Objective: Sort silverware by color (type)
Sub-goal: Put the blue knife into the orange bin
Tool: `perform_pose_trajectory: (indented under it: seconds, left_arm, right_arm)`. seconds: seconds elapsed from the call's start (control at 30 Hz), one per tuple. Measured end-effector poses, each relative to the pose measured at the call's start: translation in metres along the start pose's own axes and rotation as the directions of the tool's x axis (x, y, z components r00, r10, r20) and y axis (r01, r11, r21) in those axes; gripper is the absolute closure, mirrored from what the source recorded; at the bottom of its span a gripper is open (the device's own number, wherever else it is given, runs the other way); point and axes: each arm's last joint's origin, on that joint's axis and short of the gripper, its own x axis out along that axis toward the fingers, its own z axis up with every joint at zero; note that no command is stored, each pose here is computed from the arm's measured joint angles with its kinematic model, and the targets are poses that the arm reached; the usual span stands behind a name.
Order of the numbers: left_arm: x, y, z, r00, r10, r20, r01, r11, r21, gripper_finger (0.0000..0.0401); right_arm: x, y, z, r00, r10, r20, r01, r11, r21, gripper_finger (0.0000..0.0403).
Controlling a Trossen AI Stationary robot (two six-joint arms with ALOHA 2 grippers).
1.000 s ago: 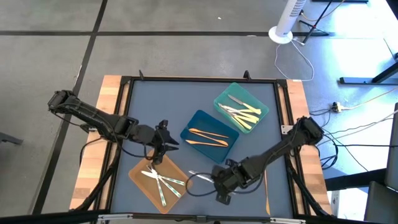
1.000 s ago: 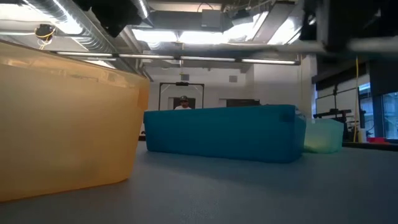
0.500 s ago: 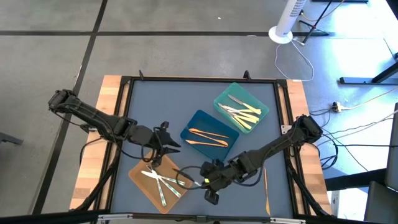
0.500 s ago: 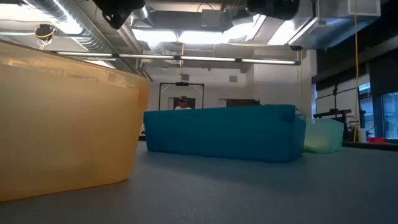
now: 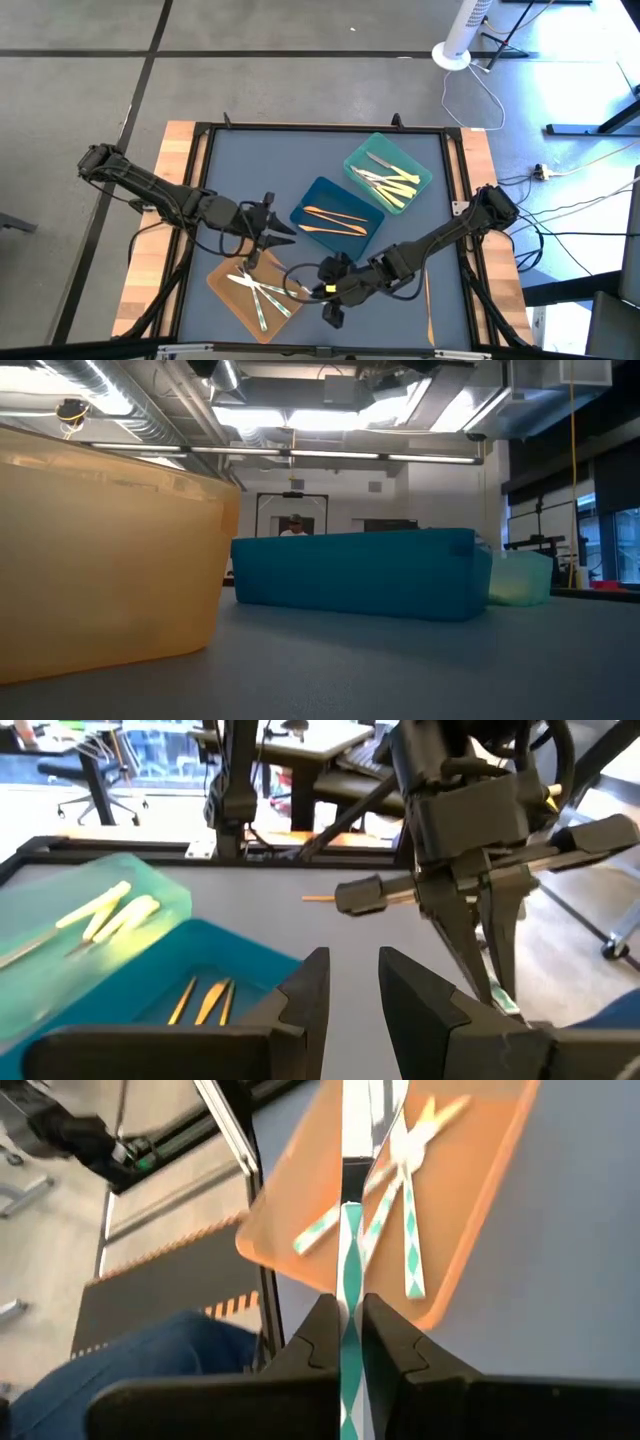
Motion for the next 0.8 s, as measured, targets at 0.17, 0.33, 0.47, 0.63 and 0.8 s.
perform_pose_trajectory:
  seconds: [0.17, 0.33, 0.47, 0.63, 0.8]
  left_arm:
    - [0.000, -0.001, 0.004, 0.999, -0.007, 0.042, 0.006, 1.000, 0.029, 0.0317]
    - [-0.001, -0.001, 0.009, 0.996, -0.013, 0.085, 0.011, 0.999, 0.033, 0.0317]
    - [-0.003, -0.001, 0.013, 0.993, -0.019, 0.119, 0.016, 1.000, 0.027, 0.0317]
    - [-0.013, -0.001, 0.021, 0.985, -0.023, 0.170, 0.020, 1.000, 0.015, 0.0317]
    - [-0.032, 0.000, 0.032, 0.971, -0.043, 0.237, 0.044, 0.999, 0.001, 0.0317]
  right_arm:
    - [0.000, 0.003, 0.007, 0.997, 0.022, 0.075, -0.020, 1.000, -0.024, 0.0395]
    - [0.001, -0.002, 0.012, 0.996, 0.001, 0.086, 0.000, 1.000, -0.017, 0.0395]
    - [0.005, -0.008, 0.015, 0.996, -0.016, 0.089, 0.017, 1.000, -0.008, 0.0395]
    - [0.012, -0.016, 0.016, 0.996, -0.044, 0.072, 0.044, 0.999, -0.005, 0.0395]
    - [0.015, -0.018, 0.017, 0.995, -0.058, 0.081, 0.058, 0.998, -0.002, 0.0395]
